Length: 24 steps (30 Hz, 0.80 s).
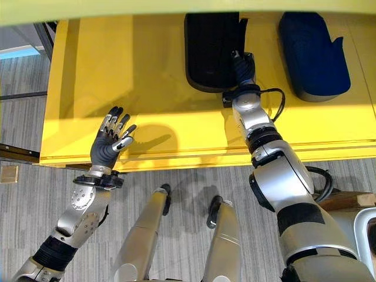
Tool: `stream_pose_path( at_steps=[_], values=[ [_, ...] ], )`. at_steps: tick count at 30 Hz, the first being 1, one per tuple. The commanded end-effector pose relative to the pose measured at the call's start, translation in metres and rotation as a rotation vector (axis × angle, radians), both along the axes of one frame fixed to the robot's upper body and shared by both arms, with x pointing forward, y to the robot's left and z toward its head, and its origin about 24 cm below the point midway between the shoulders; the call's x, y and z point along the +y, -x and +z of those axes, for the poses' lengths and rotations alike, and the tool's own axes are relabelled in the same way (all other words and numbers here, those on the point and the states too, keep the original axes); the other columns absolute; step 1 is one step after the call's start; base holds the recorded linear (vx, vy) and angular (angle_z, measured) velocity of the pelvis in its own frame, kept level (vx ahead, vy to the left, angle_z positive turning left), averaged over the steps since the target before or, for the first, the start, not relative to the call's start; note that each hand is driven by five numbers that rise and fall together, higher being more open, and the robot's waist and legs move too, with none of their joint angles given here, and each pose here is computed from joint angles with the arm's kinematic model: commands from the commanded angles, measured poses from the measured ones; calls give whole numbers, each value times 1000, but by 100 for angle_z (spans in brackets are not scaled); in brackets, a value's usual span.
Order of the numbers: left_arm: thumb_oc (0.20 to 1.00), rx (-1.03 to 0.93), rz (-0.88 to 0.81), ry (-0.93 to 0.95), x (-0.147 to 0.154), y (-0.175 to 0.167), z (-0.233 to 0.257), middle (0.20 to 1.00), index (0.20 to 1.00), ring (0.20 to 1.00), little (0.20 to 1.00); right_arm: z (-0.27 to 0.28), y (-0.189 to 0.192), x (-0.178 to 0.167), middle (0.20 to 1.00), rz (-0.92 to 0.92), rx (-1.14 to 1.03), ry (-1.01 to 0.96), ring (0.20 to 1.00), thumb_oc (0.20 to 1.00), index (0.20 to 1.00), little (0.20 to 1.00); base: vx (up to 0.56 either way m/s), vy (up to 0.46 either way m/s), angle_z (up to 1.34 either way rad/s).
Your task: Move parts from the plastic box to the shelf.
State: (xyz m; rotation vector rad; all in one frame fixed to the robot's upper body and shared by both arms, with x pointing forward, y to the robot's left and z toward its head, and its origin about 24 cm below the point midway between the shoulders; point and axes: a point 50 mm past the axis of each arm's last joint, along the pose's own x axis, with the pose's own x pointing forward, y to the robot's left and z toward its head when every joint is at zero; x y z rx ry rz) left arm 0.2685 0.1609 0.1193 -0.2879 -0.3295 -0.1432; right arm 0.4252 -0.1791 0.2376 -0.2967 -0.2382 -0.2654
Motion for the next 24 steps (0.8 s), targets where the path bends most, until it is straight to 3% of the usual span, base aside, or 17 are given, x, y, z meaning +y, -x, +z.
stream_pose_path(
  at_steps=[1,18,24],
  values=[
    [1000,4,3,16,2,4,-3,1000,1000,1000,1000,4,2,-33,200,-103,26,36,200,200,200,200,0,0,0],
    [1000,10,10,13,5,5,-4,1000,1000,1000,1000,8,6,-51,200,-146,14,65,200,200,200,200,-5,-2,-2],
    [1000,12,10,16,6,5,-5,1000,1000,1000,1000,5,6,-40,200,-86,-7,47,200,200,200,200,-5,-2,-1]
  ],
)
